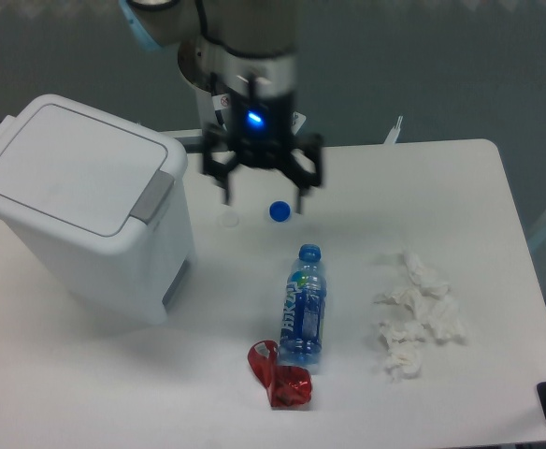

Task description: Close the trash can

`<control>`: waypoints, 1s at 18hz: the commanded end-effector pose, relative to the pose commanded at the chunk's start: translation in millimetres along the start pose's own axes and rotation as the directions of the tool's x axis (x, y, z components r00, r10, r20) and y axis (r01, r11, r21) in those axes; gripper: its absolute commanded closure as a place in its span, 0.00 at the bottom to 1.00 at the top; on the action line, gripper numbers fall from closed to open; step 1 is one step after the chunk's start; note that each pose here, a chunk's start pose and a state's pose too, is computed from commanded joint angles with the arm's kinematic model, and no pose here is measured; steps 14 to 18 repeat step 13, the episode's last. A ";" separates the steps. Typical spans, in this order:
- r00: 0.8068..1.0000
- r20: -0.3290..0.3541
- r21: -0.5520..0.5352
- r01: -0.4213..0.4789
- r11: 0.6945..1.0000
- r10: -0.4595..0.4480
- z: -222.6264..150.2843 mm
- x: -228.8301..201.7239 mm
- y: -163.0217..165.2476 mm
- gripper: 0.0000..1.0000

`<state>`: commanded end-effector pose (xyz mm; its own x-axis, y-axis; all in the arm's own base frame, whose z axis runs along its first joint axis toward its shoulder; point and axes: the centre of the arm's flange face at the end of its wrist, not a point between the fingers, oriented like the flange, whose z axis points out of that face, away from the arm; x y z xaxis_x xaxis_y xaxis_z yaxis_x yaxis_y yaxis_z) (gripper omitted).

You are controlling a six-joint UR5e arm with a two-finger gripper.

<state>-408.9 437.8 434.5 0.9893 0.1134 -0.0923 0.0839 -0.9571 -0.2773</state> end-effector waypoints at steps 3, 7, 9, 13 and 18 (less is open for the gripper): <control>0.998 -0.032 -0.047 -0.060 0.997 0.059 50.3 -50.2 1.2 0.00; 0.986 -0.062 -0.122 -0.164 0.979 0.158 98.5 -93.7 23.6 0.00; 0.974 -0.070 -0.150 -0.223 0.963 0.215 112.8 -109.3 35.6 0.00; 0.966 -0.058 -0.166 -0.257 0.952 0.251 130.9 -135.7 48.8 0.00; 0.966 -0.058 -0.166 -0.257 0.952 0.251 130.9 -135.7 48.8 0.00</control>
